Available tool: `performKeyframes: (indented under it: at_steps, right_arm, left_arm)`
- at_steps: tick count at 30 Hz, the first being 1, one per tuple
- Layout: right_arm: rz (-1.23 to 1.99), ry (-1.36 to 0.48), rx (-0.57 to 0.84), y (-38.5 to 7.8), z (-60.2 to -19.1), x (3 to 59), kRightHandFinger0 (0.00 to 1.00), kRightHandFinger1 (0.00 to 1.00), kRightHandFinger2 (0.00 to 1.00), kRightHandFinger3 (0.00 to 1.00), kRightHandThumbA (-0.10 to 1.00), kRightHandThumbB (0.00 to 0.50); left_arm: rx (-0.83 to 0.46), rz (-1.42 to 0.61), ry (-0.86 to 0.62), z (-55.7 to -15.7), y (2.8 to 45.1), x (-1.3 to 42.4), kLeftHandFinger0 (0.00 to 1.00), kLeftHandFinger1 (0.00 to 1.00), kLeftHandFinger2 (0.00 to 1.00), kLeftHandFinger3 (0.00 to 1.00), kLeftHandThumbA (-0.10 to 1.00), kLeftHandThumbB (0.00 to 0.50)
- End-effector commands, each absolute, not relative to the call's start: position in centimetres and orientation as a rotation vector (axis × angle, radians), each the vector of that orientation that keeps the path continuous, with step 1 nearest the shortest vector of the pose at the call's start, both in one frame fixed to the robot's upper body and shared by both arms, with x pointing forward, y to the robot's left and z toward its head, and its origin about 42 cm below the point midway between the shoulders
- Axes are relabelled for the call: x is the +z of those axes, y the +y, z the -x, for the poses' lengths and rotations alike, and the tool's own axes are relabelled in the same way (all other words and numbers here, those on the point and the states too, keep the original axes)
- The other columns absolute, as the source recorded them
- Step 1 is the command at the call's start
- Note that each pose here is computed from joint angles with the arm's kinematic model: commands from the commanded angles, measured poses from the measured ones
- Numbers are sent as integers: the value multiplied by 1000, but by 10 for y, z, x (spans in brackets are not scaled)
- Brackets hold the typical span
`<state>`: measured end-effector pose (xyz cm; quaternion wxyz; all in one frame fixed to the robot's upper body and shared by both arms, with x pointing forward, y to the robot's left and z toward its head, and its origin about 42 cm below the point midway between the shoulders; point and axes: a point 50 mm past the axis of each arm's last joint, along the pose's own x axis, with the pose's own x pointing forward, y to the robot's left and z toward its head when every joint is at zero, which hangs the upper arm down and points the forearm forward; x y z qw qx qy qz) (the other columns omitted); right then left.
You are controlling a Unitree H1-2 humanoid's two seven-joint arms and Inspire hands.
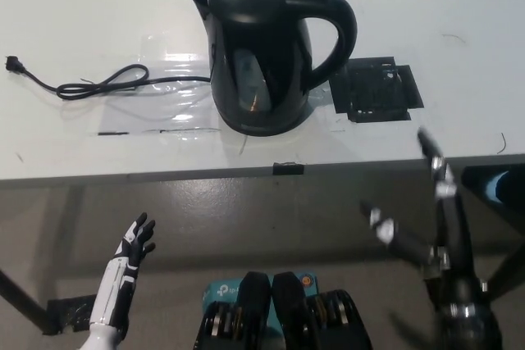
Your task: Use the right hand to grab the handle of the kettle from the base and place it on the right side
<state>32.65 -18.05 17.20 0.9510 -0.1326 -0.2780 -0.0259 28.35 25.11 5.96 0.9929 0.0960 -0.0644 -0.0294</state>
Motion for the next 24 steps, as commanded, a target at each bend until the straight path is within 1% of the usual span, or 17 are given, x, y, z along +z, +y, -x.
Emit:
performKeyframes:
  at_steps: [1,3,4,6,7,9,10,11,13,16,17,18,19,24]
  right_arm:
    - [307,-699,-146,-171,-358,228,1000,1000,1000,1000,743,287]
    - [323,-710,-163,-167,-373,242,1000,1000,1000,1000,785,280]
    - [325,-711,-170,-164,-385,250,1000,1000,1000,1000,824,290]
    - [326,-708,-172,-161,-396,259,1000,1000,1000,1000,855,290]
    - [327,-701,-171,-157,-410,268,1000,1000,1000,1000,871,278]
    - [333,-706,-162,-152,-425,279,1000,1000,1000,1000,855,269]
    - [353,-712,-158,-151,-434,284,1000,1000,1000,1000,824,260]
    - [363,-710,-159,-150,-437,285,1000,1000,1000,1000,823,262]
    - [398,-688,-166,-149,-451,292,1000,1000,1000,1000,848,284]
    - [426,-660,-170,-148,-469,298,1000,1000,1000,1000,815,286]
    - [458,-645,-170,-147,-477,298,1000,1000,1000,1000,837,301]
    - [484,-635,-168,-146,-481,299,1000,1000,1000,1000,856,304]
    - [502,-634,-167,-146,-484,298,1000,1000,1000,1000,849,295]
    - [542,-611,-153,-143,-504,296,1000,1000,1000,1000,800,312]
  left_arm:
    - [-82,-204,-217,-286,249,70,973,1000,1000,1000,1000,500]
    - [-89,-195,-222,-286,249,70,979,1000,1000,1000,1000,500]
    - [-97,-187,-224,-286,249,69,987,1000,1000,1000,1000,500]
    - [-105,-173,-227,-286,248,69,992,1000,1000,1000,1000,500]
    - [-109,-160,-229,-286,248,69,992,1000,1000,1000,1000,500]
    - [-107,-159,-234,-287,247,69,992,1000,1000,1000,1000,500]
    - [-106,-167,-235,-287,247,69,991,1000,1000,1000,1000,500]
    - [-107,-168,-235,-287,247,68,992,1000,1000,1000,1000,500]
    - [-112,-165,-236,-287,246,68,994,1000,1000,1000,1000,500]
    - [-121,-164,-240,-288,246,69,998,1000,1000,1000,1000,500]
    - [-123,-167,-239,-288,247,70,998,1000,1000,1000,1000,500]
    - [-122,-166,-240,-288,247,70,997,1000,1000,1000,1000,500]
    - [-121,-166,-240,-288,247,70,995,1000,1000,1000,1000,500]
    - [-122,-175,-243,-288,249,71,989,1000,1000,1000,1000,500]
